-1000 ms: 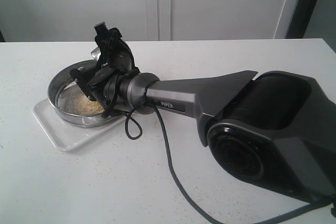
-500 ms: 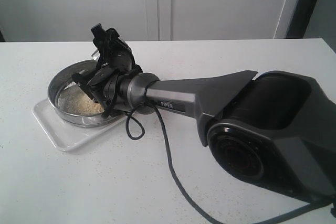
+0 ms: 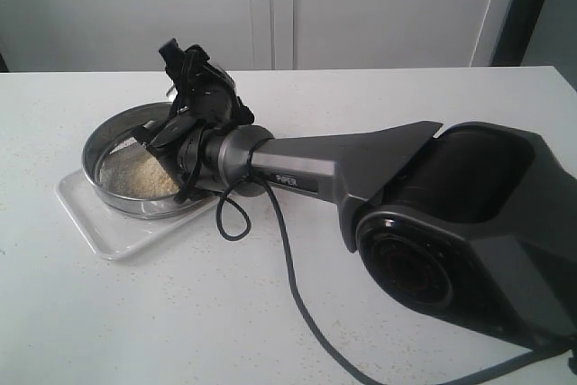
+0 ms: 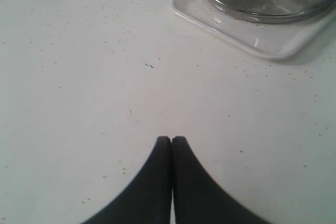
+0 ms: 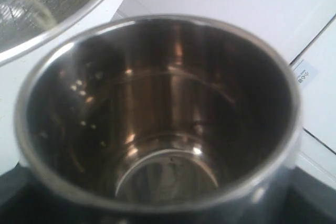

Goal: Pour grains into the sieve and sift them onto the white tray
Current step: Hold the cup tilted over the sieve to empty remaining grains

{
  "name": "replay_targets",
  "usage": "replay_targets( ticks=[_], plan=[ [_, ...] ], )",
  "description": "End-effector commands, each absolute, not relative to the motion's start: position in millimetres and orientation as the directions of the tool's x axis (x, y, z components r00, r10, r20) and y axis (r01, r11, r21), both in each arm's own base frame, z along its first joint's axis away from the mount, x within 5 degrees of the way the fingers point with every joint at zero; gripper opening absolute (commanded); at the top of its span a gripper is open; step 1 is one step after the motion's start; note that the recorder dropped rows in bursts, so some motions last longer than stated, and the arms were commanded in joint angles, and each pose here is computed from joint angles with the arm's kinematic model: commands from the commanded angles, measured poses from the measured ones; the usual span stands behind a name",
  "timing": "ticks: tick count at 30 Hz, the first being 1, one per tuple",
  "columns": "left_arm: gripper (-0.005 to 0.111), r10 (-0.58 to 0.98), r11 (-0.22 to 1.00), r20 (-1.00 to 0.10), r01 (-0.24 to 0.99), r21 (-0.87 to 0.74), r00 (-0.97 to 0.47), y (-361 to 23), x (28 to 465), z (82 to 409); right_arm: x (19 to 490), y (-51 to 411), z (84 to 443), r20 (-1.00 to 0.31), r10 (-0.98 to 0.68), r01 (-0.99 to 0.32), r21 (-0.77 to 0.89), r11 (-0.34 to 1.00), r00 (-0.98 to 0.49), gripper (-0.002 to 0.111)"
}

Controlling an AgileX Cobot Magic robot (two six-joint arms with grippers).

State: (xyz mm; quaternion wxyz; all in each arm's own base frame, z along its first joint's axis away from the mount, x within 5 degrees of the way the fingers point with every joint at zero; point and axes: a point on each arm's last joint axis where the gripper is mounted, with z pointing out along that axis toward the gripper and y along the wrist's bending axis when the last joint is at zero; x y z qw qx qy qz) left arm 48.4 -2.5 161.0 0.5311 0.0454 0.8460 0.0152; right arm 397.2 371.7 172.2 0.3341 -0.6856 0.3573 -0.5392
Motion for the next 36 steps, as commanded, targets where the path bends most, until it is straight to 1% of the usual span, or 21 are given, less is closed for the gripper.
replay_targets(
  ticks=[1, 9, 18, 25, 29, 36],
  plan=[
    [0.0, 0.083, 0.996, -0.893, 0.056, 0.064, -0.442, -2.5, 48.0, 158.0, 391.5, 378.1, 183.0, 0.518, -0.841, -0.094, -0.84, -0.535, 0.155, 0.0],
    [0.0, 0.083, 0.996, -0.893, 0.056, 0.064, -0.442, -2.5, 48.0, 158.0, 391.1, 377.7, 183.4, 0.557, -0.817, -0.088, -0.815, -0.572, 0.149, 0.0],
    [0.0, 0.083, 0.996, -0.893, 0.056, 0.064, -0.442, -2.5, 48.0, 158.0, 393.2, 383.6, 196.2, 0.53, -0.832, -0.058, -0.837, -0.544, 0.165, 0.0],
    [0.0, 0.083, 0.996, -0.893, 0.056, 0.064, -0.442, -2.5, 48.0, 158.0, 392.8, 388.5, 197.1, 0.614, -0.759, -0.018, -0.775, -0.632, 0.217, 0.0],
    [0.0, 0.083, 0.996, -0.893, 0.056, 0.064, -0.442, -2.5, 48.0, 158.0, 392.1, 391.4, 196.0, 0.615, -0.748, -0.006, -0.771, -0.636, 0.25, 0.0],
    [0.0, 0.083, 0.996, -0.893, 0.056, 0.064, -0.442, -2.5, 48.0, 158.0, 391.9, 392.0, 195.8, 0.615, -0.745, -0.003, -0.771, -0.637, 0.256, 0.0]
  ],
)
